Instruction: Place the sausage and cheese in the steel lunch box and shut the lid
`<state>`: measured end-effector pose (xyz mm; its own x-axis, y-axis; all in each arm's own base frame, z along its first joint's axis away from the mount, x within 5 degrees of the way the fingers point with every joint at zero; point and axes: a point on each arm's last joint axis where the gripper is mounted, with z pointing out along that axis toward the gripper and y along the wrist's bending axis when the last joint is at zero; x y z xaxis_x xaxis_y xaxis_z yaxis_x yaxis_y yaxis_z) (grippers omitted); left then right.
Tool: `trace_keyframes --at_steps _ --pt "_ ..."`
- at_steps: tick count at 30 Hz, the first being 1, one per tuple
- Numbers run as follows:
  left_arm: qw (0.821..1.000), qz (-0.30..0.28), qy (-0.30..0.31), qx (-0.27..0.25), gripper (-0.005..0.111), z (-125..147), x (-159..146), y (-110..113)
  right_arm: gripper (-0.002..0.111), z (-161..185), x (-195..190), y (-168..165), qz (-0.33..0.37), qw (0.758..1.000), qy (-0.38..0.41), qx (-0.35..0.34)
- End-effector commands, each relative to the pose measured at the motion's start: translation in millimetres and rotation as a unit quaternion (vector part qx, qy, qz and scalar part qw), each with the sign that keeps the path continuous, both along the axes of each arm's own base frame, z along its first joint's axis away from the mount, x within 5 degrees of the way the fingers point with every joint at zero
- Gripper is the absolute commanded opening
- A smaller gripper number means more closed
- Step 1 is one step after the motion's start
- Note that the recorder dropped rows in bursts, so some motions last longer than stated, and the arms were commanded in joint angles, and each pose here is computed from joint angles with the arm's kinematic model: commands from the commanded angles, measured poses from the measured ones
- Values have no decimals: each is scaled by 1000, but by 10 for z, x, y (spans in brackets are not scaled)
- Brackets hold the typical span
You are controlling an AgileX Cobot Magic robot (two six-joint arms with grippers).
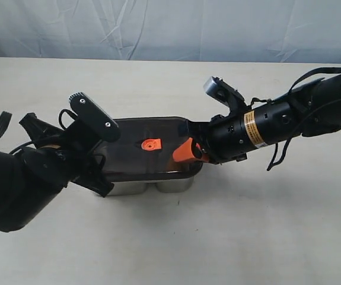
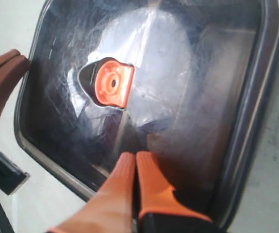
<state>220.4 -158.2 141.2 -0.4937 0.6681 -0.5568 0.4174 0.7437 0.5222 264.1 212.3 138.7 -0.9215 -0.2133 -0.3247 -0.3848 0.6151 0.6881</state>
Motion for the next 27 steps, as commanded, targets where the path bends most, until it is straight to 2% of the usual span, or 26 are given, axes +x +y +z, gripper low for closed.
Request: trace_keyframes --at_steps 1,12,16,27 --pt "998 41 56 -9 0 -185 -76 69 -1 -56 -24 -25 1 1000 -3 -27" --pt "996 66 54 -8 0 -185 -81 101 -1 271 -41 -42 -3 999 -49 -5" --pt "997 73 30 -19 0 -56 -73 115 -1 393 -50 -55 -7 998 -68 1" --pt "995 37 -23 -88 0 383 -114 112 -1 479 -62 -63 -8 997 -80 7"
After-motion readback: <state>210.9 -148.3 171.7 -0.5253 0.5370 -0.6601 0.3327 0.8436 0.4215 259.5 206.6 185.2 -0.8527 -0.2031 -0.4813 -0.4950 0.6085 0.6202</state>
